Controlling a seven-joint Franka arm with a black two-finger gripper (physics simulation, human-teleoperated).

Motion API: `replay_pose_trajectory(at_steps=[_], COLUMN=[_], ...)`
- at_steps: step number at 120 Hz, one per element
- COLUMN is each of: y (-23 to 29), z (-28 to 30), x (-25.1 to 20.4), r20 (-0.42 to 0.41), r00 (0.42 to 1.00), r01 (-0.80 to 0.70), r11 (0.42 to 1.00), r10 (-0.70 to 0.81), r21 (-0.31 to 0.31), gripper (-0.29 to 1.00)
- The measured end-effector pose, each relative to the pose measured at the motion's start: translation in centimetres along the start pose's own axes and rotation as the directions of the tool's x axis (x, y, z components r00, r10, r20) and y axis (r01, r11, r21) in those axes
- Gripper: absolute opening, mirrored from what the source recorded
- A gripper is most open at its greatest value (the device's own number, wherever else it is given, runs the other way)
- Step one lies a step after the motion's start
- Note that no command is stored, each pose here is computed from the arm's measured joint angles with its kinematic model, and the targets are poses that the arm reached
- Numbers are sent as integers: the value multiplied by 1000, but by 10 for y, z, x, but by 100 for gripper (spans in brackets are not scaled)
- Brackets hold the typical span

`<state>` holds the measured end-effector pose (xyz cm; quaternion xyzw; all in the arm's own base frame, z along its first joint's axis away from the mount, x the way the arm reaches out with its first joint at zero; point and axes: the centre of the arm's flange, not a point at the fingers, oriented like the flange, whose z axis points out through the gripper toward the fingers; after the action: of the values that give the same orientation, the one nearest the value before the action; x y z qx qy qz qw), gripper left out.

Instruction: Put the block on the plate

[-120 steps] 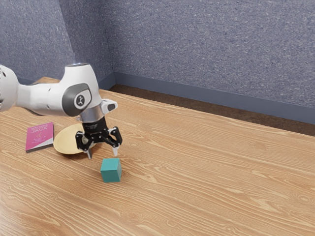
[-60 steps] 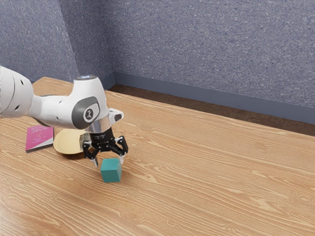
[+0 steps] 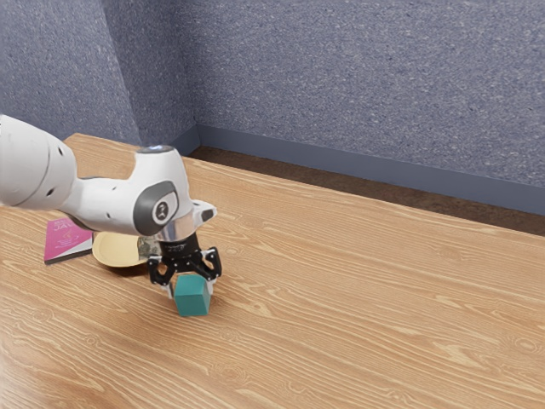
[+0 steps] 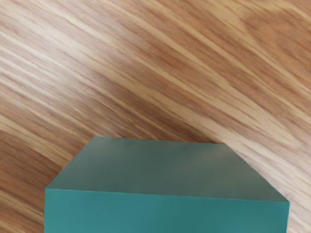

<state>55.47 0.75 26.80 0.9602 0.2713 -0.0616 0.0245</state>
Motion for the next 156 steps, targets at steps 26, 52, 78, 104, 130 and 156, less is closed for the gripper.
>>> replay_pose_trajectory(at_steps=[26, 52, 78, 104, 130, 156], y=[2, 5, 11, -10, -57, -85], z=[0, -7, -36, -75, -93, -103], x=[2, 4, 11, 37, 74, 108], r20=[-8, -29, -76, -119, -126, -119], r00=[1000, 999, 995, 992, 992, 993], r01=[-16, -35, -58, -48, 1, 5], r11=[1000, 999, 998, 998, 999, 997], r10=[16, 35, 58, 51, 6, 4], r21=[2, 5, 1, 31, 54, 76], gripper=[45, 41, 39, 38, 39, 39])
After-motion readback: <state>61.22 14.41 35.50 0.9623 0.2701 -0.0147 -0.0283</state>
